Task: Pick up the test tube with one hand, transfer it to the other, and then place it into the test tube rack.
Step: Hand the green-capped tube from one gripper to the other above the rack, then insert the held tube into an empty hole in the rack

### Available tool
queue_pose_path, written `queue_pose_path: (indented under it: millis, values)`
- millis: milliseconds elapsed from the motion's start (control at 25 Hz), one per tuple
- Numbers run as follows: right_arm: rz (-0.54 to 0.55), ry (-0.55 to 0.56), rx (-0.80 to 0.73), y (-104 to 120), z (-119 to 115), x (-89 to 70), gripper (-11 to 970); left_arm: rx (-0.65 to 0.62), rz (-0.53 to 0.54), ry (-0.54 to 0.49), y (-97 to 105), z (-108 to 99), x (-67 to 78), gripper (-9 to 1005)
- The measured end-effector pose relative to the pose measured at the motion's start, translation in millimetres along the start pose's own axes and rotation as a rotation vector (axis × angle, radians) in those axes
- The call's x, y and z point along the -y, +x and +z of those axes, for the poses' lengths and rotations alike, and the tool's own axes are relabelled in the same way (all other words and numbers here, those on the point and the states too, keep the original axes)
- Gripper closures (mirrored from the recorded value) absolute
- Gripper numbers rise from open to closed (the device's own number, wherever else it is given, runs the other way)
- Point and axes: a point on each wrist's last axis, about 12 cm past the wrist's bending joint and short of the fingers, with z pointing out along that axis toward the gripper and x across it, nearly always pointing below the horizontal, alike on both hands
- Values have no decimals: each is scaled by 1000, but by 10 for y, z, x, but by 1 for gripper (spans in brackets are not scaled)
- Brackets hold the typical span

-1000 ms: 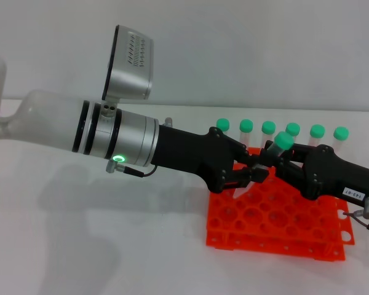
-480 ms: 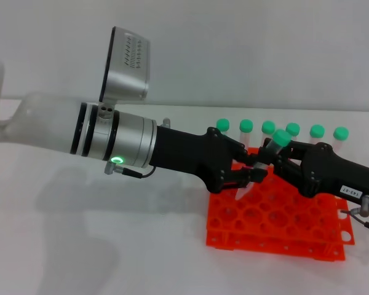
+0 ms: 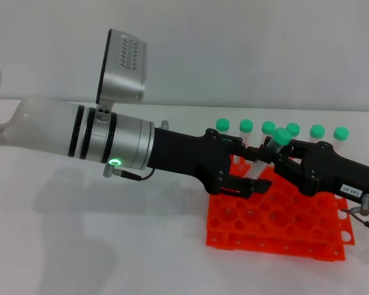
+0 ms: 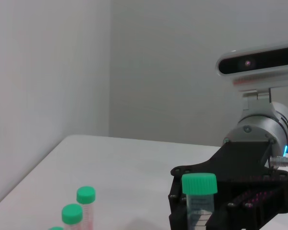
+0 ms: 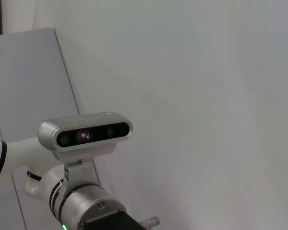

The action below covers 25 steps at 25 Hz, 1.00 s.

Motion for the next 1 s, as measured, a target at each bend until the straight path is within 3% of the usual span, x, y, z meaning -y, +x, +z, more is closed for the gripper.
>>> queue_pose_path:
  millis: [280,640,1000]
  values:
    - [4,4,-1,15,-23,-3,752,37,-36,-69,95,-152,-14,188]
    - [-51,59,-32,17,51,80,750,196,-93,-295,404,-858,112,109]
    - [-161,52,-70,-43,296,117,748,269,-181,-462,846,-1178,355,113]
